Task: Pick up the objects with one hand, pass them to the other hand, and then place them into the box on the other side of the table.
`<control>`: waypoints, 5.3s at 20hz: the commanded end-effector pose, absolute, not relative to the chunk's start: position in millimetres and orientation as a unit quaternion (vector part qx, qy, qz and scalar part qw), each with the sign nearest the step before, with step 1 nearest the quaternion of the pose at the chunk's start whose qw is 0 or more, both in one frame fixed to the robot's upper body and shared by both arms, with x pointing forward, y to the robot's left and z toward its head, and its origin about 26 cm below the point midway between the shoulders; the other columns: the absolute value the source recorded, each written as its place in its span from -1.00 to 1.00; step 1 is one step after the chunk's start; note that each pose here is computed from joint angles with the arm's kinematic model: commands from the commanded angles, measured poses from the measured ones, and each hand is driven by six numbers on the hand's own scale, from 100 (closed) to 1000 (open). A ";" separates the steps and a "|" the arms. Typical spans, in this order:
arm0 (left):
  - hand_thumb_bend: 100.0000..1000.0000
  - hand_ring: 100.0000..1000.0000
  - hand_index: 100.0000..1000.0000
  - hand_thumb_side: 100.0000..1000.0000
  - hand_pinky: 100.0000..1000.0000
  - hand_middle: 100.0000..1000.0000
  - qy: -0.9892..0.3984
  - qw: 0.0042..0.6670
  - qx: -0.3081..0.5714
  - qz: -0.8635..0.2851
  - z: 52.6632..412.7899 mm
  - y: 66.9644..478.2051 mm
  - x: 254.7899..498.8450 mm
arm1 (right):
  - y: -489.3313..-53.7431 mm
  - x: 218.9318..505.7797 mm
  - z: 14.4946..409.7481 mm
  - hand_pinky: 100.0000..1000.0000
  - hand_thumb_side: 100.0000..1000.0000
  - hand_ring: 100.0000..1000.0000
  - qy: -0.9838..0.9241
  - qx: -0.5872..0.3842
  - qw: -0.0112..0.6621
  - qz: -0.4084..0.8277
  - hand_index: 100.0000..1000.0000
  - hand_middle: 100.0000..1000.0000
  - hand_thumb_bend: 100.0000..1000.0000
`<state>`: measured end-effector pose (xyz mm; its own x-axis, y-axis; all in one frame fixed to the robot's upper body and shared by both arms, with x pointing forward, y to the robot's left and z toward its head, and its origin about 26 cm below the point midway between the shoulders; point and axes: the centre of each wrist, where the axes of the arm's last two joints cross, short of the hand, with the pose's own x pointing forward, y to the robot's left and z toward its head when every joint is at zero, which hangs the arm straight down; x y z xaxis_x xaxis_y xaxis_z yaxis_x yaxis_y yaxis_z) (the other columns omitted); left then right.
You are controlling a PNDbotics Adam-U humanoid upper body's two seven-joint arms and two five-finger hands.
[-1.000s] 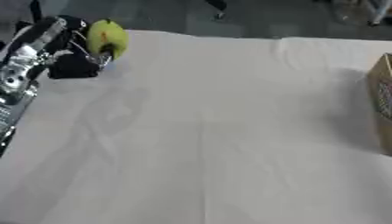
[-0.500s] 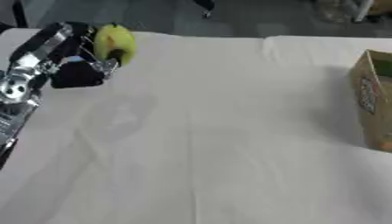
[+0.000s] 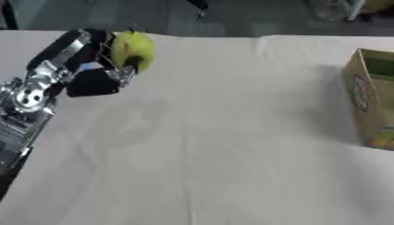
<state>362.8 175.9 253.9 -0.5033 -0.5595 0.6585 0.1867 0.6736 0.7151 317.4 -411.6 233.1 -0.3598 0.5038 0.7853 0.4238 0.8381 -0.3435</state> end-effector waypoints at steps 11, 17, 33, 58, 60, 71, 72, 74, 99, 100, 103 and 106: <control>-0.91 0.06 0.06 -0.76 0.18 -0.06 -0.798 0.425 0.124 -0.409 255.5 159.1 360.1 | -335.6 324.3 304.4 0.76 -0.63 0.63 -0.848 -0.194 0.403 0.284 0.70 0.65 -0.49; -0.91 0.06 0.04 -0.79 0.18 -0.07 -0.809 0.396 0.135 -0.412 250.9 151.9 362.9 | -306.9 332.5 326.9 0.75 -0.63 0.64 -0.829 -0.177 0.368 0.383 0.69 0.65 -0.42; -0.92 0.05 0.02 -0.84 0.17 -0.08 -0.828 0.358 0.148 -0.405 230.5 138.0 374.3 | -241.1 345.9 357.0 0.67 -0.61 0.54 -0.804 -0.126 0.302 0.497 0.65 0.61 -0.33; -0.90 0.04 0.02 -0.84 0.17 -0.09 -0.848 0.341 0.116 -0.388 212.1 122.0 382.8 | -174.5 361.2 363.4 0.54 -0.88 0.45 -0.686 -0.064 0.256 0.678 0.52 0.51 -0.30; -0.89 0.04 0.02 -0.84 0.17 -0.09 -0.850 0.339 0.112 -0.388 212.1 120.0 382.0 | -171.1 362.8 361.5 0.54 -0.88 0.44 -0.686 -0.066 0.253 0.679 0.52 0.51 -0.31; -0.88 0.04 0.02 -0.85 0.16 -0.10 -0.857 0.331 0.090 -0.384 216.8 109.5 373.2 | -159.2 367.6 351.5 0.43 -0.87 0.32 -0.693 -0.069 0.264 0.667 0.47 0.45 -0.50; -0.88 0.04 0.02 -0.84 0.16 -0.10 -0.858 0.331 0.089 -0.383 217.0 108.5 372.7 | -158.4 367.4 351.2 0.42 -0.88 0.30 -0.696 -0.070 0.267 0.663 0.46 0.44 -0.51; -0.87 0.04 0.02 -0.85 0.16 -0.10 -0.859 0.331 0.085 -0.380 217.2 106.3 371.8 | -156.4 366.3 350.8 0.40 -0.88 0.27 -0.703 -0.068 0.271 0.654 0.44 0.42 -0.52; -0.87 0.03 0.01 -0.87 0.15 -0.11 -0.872 0.331 0.085 -0.351 224.0 94.2 372.2 | -157.8 365.3 347.8 0.39 -0.94 0.26 -0.693 -0.043 0.295 0.657 0.43 0.41 -0.34; -0.87 0.04 0.01 -0.87 0.15 -0.11 -0.873 0.329 0.084 -0.350 225.2 93.8 371.6 | -158.1 365.7 347.5 0.39 -0.96 0.26 -0.693 -0.044 0.295 0.657 0.42 0.41 -0.34; -0.86 0.04 0.01 -0.88 0.15 -0.11 -0.875 0.324 0.081 -0.352 228.3 93.0 368.9 | -158.4 366.1 347.2 0.38 -0.97 0.25 -0.694 -0.046 0.295 0.656 0.42 0.40 -0.34; -0.86 0.04 0.01 -0.88 0.15 -0.11 -0.875 0.321 0.077 -0.354 230.4 91.9 366.2 | -157.6 366.3 346.7 0.36 -0.97 0.23 -0.694 -0.046 0.294 0.656 0.40 0.39 -0.36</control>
